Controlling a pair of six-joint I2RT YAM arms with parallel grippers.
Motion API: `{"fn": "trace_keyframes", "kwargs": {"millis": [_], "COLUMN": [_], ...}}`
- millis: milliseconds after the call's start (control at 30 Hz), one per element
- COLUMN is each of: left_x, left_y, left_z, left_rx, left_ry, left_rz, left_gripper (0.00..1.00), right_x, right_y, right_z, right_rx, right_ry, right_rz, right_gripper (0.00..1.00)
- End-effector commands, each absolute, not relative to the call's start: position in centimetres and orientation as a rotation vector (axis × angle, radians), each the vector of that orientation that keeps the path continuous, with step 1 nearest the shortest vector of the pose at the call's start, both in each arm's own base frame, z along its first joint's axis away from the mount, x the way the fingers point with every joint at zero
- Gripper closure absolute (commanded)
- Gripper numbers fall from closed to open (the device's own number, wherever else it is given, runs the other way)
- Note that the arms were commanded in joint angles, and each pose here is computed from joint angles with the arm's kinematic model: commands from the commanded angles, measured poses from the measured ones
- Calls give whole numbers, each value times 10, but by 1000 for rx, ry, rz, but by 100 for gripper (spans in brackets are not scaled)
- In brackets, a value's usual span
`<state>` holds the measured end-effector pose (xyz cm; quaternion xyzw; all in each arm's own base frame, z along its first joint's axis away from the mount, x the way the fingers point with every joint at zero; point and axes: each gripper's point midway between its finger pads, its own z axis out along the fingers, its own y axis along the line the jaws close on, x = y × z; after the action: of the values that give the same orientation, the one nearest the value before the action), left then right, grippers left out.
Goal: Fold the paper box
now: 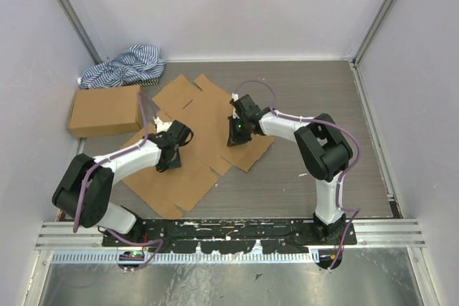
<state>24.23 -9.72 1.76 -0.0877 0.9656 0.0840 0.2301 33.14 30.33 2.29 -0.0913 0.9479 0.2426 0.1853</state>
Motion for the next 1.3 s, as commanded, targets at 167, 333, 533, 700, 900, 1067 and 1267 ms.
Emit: {"fn": "trace_keyframes", "kwargs": {"millis": [167,333,533,700,900,1067,1267], "left_x": [215,197,186,198,222,234,265], "left_y": [-157,-208,-294,-298,-264,-225,-150], "left_z": [-9,-18,-8,8,74,125,122], "left_rx": [-237,-94,122,153,108,23,-294], "left_ry": [2770,2802,2778,2741,2548,2408,2369], "left_rz": [-22,-96,-272,-176,-67,-82,-267], "left_gripper": [59,62,60,56,39,25,13], "right_x": [375,405,429,434,431,419,402], "right_y": [287,272,253,246,238,232,201], "right_z": [14,16,22,47,94,135,122], "right_rx": [-104,-71,-29,-38,-57,-40,56], "right_ry": [2687,2679,2662,2609,2510,2413,2415], "right_rz": [598,588,580,579,578,696,851], "right_gripper": [99,99,99,97,84,45,0]}}
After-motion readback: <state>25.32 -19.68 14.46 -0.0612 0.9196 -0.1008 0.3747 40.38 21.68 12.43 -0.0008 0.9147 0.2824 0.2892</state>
